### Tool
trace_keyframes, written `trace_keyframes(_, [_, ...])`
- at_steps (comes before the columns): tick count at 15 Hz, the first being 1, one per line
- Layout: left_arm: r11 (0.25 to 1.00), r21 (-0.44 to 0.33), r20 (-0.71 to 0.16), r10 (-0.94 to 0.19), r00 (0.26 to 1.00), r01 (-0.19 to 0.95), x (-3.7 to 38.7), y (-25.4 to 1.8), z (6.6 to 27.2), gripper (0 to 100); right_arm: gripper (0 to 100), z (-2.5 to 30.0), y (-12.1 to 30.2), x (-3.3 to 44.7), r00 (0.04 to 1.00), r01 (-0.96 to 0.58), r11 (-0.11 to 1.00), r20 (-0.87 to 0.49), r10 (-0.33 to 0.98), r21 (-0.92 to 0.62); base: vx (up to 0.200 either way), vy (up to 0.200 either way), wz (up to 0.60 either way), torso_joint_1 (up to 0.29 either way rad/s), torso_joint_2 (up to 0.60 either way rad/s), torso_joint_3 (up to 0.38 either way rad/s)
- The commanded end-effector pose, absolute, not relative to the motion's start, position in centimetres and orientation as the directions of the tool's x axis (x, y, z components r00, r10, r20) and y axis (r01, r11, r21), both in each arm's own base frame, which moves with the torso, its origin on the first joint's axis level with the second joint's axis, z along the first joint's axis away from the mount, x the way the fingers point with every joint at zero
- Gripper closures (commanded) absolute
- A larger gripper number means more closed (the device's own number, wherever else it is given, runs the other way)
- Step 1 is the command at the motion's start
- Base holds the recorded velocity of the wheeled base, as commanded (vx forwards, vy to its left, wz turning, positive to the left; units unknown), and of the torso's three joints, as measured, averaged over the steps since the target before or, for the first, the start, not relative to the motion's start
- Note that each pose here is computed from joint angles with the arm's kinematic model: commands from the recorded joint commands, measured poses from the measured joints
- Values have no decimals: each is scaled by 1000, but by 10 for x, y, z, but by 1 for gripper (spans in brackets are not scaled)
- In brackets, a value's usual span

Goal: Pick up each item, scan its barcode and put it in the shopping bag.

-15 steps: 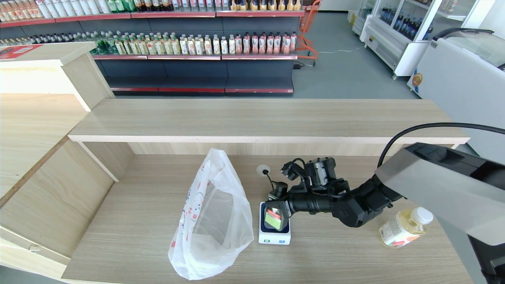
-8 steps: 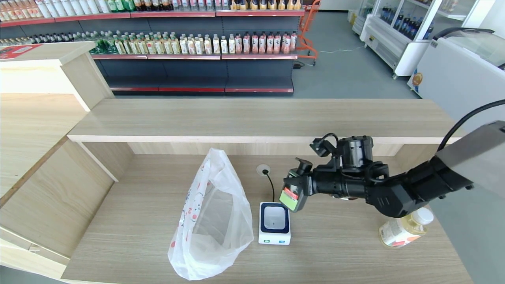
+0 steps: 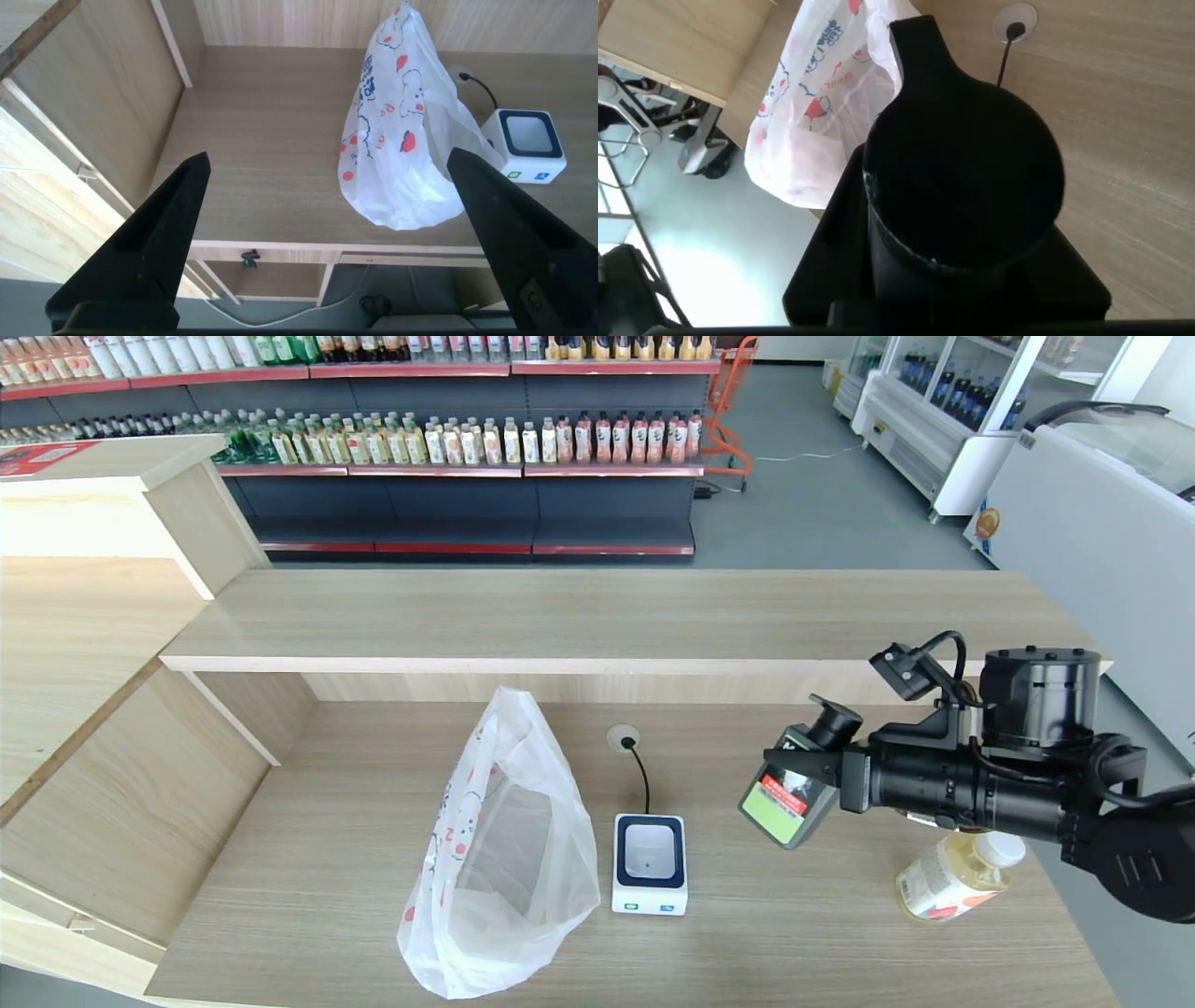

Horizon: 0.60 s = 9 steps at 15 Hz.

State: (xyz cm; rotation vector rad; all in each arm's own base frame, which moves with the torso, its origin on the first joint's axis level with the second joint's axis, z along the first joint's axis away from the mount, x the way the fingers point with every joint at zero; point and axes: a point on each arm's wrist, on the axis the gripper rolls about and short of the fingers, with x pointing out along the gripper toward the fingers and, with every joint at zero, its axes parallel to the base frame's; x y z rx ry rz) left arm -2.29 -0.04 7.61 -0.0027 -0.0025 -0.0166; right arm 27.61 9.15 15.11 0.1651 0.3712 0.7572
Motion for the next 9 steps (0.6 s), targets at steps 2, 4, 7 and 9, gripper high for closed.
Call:
trace_keyframes(2, [1000, -3, 3, -17, 1000, 17, -23, 0, 76, 0, 100, 161, 87, 264, 676, -644, 718, -243, 695, 263, 0, 0, 0, 0, 0, 0])
trace_keyframes(4, [1000, -1, 3, -18, 1000, 18, -23, 0, 76, 0, 100, 161, 87, 262, 677, -643, 719, -244, 694, 263, 0, 0, 0, 0, 0, 0])
trace_keyframes(7, [1000, -6, 3, -17, 1000, 17, -23, 0, 76, 0, 100, 159, 87, 262, 676, -639, 721, -252, 692, 268, 0, 133, 0, 2, 2, 0])
trace_keyframes(9, [1000, -5, 3, -17, 1000, 17, -23, 0, 76, 0, 100, 156, 87, 262, 673, -638, 721, -260, 693, 272, 0, 200, 0, 2, 0, -2])
